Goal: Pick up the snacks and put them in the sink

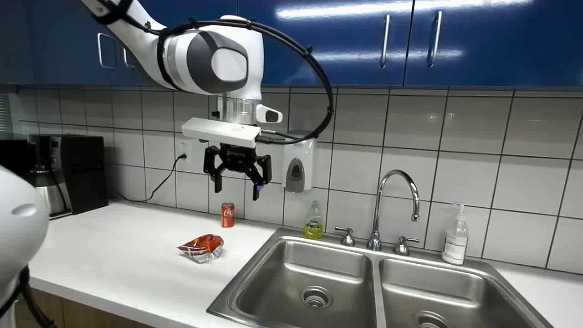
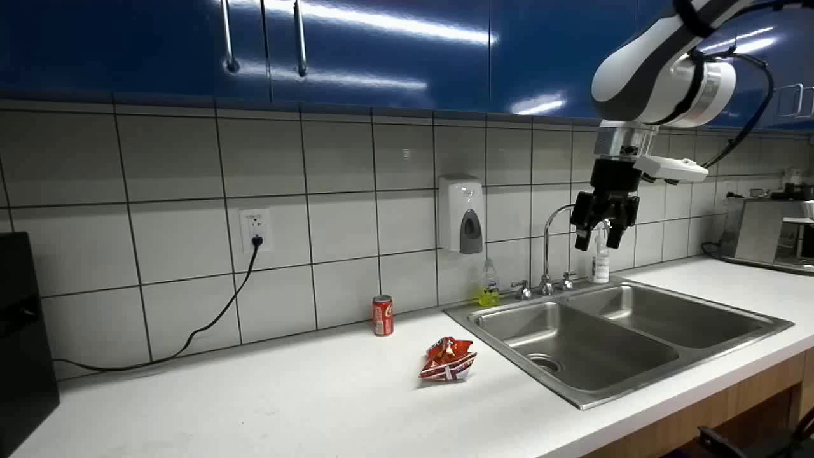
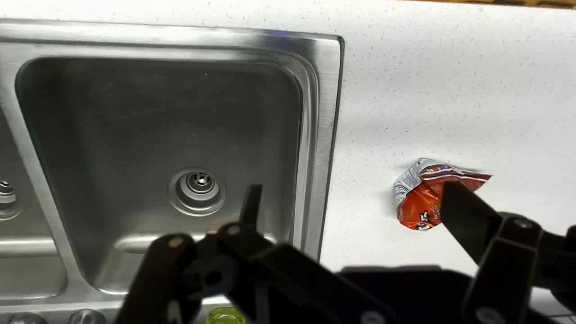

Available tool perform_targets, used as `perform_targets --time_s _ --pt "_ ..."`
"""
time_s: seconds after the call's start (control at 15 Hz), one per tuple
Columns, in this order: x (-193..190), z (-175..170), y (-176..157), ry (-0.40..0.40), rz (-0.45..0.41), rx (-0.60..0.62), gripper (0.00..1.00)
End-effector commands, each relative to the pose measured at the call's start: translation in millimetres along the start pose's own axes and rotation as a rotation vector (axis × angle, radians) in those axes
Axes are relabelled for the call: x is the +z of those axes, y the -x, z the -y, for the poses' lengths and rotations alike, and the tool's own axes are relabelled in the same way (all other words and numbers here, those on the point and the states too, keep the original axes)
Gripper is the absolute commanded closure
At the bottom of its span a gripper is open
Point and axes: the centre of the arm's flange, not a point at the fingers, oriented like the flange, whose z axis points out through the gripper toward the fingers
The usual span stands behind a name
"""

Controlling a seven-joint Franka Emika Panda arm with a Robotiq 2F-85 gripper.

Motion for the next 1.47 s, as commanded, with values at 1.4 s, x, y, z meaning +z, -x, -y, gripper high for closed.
perform_targets --time_s 1.4 --pt "141.4 132.9 -46.1 0.053 0.084 -0.079 0.0"
